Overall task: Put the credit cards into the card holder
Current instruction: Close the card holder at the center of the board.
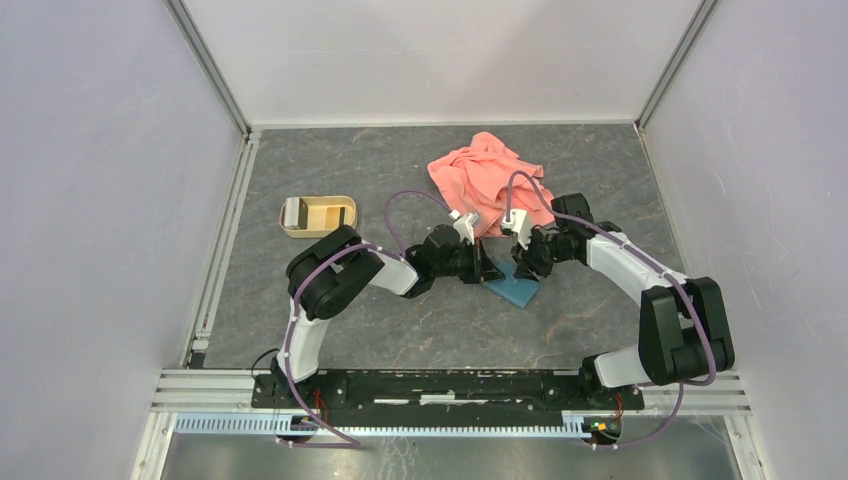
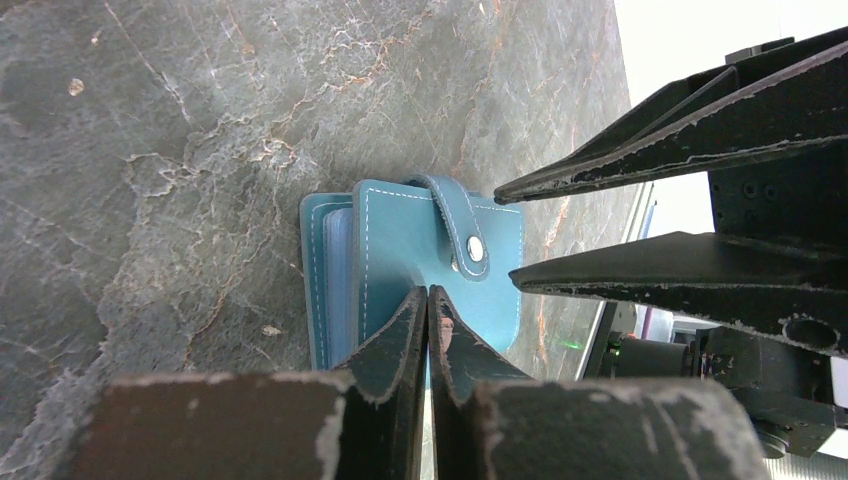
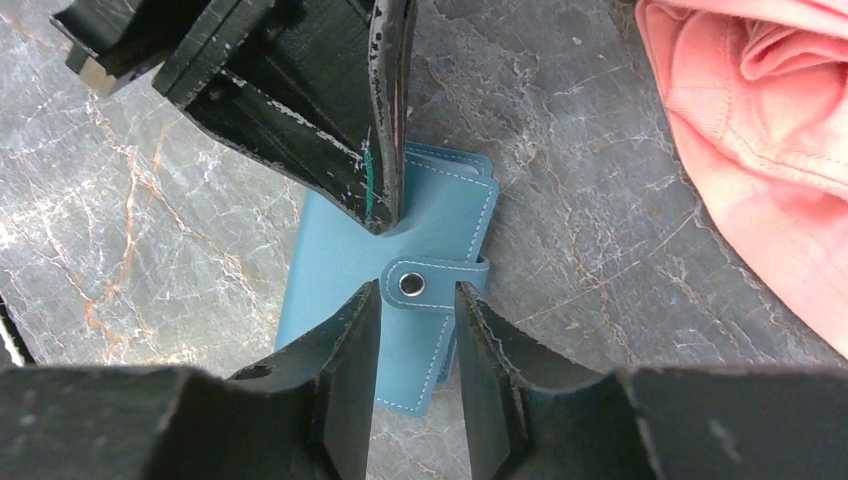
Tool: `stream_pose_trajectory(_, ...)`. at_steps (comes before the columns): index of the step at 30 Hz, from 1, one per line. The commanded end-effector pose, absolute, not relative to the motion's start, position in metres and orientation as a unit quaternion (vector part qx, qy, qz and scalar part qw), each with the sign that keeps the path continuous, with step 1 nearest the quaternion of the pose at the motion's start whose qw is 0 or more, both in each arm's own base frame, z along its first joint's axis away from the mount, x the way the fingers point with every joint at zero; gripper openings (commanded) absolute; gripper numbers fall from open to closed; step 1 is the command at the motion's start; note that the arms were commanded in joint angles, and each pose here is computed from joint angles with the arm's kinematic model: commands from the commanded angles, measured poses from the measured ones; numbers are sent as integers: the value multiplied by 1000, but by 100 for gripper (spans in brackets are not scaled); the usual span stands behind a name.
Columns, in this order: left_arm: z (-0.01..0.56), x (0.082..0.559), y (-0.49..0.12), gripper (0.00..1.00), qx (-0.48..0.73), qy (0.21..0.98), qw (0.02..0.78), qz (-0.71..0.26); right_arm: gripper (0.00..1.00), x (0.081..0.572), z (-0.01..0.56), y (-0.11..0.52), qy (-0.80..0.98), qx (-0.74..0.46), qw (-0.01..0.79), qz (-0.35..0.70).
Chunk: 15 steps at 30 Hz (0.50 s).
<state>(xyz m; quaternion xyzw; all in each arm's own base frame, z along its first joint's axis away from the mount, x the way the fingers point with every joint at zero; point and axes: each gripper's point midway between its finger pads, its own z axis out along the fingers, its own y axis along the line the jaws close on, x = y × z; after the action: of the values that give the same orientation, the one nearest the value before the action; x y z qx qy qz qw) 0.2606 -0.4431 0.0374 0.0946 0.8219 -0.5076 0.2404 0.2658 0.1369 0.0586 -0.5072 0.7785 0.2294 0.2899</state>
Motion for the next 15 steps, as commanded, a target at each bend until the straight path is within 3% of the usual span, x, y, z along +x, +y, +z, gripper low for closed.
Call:
stream_pose_trajectory(1, 16, 261, -435, 10, 77, 845, 222, -480, 45, 269, 64, 142, 768, -516, 305, 226)
stream_pose_trajectory(7, 16, 261, -437, 10, 78, 845, 220, -481, 57, 262, 60, 143, 753, -547, 305, 200)
stream_pose_trajectory(15, 14, 260, -436, 10, 77, 846, 219, -480, 50, 272, 51, 138, 763, -552, 302, 149)
